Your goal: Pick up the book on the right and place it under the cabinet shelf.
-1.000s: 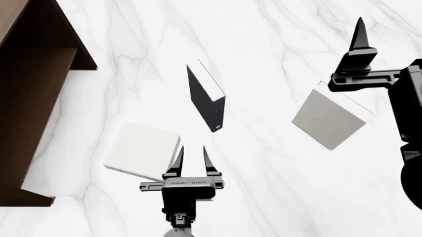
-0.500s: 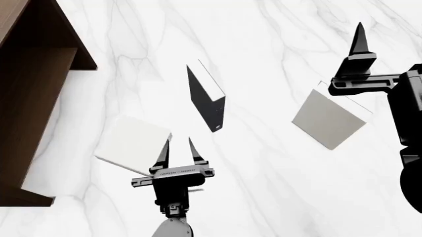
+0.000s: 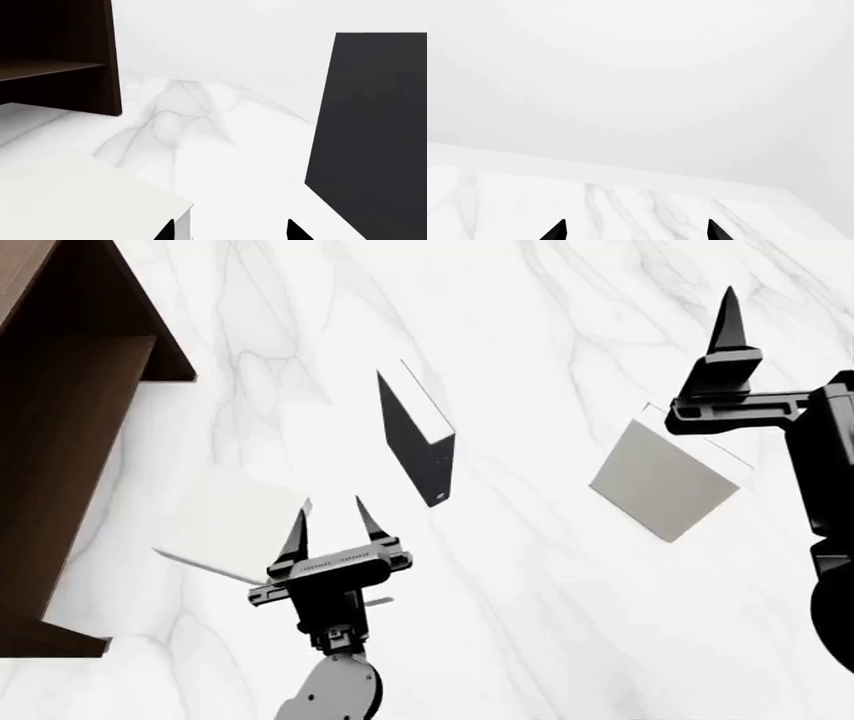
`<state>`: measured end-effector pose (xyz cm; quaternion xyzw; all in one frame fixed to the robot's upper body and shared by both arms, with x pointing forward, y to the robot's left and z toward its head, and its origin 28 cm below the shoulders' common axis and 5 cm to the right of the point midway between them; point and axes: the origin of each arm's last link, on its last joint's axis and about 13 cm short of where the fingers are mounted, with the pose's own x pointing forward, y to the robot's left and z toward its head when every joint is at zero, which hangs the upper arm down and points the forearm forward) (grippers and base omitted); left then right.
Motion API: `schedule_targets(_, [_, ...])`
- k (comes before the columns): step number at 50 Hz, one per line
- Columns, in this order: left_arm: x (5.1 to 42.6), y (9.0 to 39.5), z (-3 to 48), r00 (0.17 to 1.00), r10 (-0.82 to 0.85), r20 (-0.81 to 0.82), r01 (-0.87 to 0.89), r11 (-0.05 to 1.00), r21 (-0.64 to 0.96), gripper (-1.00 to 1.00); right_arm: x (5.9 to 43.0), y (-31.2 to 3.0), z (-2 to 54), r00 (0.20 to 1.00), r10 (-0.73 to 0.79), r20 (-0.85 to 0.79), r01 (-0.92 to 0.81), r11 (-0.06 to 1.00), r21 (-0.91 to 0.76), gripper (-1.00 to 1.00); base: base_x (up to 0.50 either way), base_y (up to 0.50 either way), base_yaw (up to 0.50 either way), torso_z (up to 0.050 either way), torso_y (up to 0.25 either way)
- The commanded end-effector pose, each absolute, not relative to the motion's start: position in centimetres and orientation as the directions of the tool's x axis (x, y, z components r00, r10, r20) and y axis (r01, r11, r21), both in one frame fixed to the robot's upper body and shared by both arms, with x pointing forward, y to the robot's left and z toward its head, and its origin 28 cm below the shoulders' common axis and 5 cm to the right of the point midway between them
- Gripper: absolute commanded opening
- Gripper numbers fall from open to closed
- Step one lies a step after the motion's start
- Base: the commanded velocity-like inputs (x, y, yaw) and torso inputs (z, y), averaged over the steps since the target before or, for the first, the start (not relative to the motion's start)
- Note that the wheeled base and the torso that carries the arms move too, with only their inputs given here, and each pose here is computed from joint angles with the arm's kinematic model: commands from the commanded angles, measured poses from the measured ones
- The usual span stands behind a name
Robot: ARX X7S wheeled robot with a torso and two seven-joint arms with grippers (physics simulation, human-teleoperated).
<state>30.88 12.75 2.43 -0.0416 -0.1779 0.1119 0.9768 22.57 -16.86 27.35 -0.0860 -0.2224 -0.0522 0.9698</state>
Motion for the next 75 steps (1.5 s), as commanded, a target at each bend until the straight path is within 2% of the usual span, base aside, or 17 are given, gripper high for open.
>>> schedule_targets(1, [30.0, 22.9, -3.1, 0.739, 0.668, -0.092, -0.672, 0.719, -0.176, 1.0, 22.4, -16.9, 27.8, 0.892, -0.06, 0.448, 0.14, 0.979, -0.148, 1.0, 0.0, 0.0, 0.0, 0.0, -0.01])
schedule_targets(51, [29.4, 27.4, -3.1, 0.636, 0.769, -0.066, -0.77, 0.625, -0.131, 1.0, 22.5, -16.7, 27.8, 0.894, -0.056, 0.444, 0.138, 0.978, -0.156, 1.0, 0.0, 0.0, 0.0, -0.004, -0.007])
schedule_targets(75, [28.2, 28.7, -3.9, 0.625, 0.779, -0.061, -0.781, 0.62, -0.082, 1.0, 22.6, -16.6, 27.7, 0.896, -0.051, 0.441, 0.133, 0.979, -0.157, 1.0, 0.0, 0.0, 0.0, -0.003, -0.007])
